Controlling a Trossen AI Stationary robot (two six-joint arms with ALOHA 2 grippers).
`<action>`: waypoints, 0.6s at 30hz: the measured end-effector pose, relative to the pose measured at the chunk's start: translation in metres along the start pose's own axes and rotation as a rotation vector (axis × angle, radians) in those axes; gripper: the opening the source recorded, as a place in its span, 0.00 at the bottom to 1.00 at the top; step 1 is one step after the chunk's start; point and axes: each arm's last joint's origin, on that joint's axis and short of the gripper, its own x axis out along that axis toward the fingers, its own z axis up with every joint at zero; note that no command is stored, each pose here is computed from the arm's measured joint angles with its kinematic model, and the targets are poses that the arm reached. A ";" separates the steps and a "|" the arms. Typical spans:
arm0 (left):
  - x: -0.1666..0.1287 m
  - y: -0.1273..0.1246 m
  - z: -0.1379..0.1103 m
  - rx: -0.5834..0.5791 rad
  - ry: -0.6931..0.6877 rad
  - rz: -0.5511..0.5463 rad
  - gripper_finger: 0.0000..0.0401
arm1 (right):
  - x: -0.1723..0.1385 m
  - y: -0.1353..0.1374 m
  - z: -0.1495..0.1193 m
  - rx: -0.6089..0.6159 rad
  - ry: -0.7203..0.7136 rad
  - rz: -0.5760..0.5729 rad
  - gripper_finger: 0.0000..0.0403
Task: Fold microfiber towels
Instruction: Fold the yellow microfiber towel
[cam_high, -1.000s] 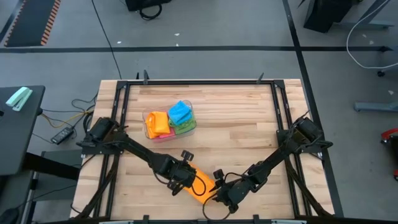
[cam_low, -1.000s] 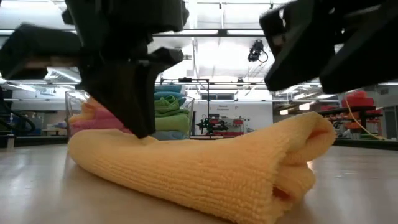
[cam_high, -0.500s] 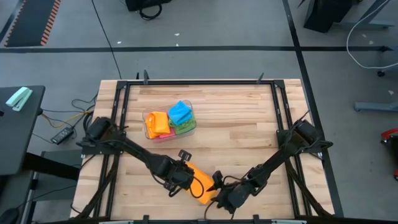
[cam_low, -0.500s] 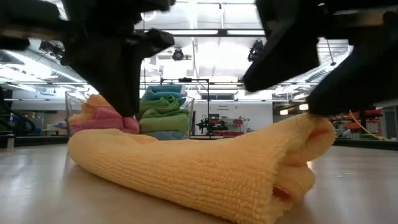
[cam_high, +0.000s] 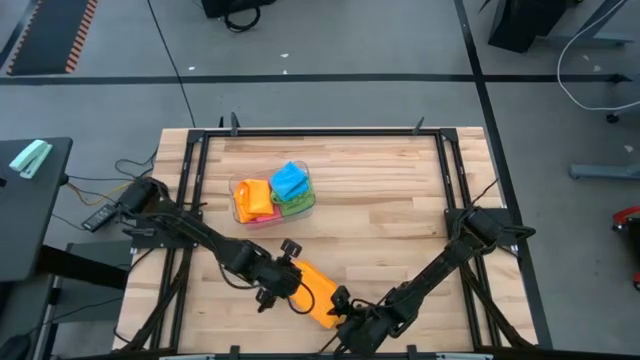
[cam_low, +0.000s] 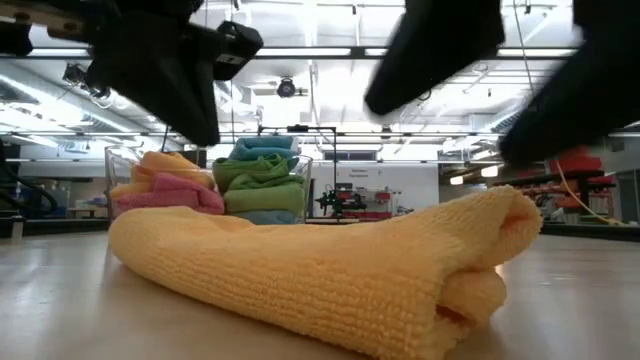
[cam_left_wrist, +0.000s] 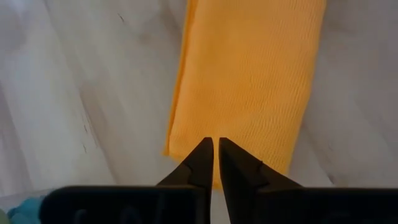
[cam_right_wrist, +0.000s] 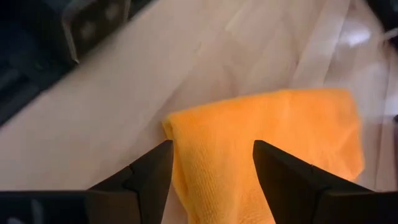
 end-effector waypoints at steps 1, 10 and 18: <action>-0.002 0.000 -0.003 -0.010 -0.029 0.003 0.08 | -0.004 0.000 0.002 -0.008 -0.013 0.000 0.58; -0.019 0.002 -0.019 -0.108 -0.183 0.015 0.07 | -0.001 0.002 0.001 -0.074 -0.001 -0.007 0.58; -0.024 -0.009 -0.020 -0.119 -0.199 -0.009 0.08 | 0.013 0.011 -0.010 -0.141 0.056 0.004 0.58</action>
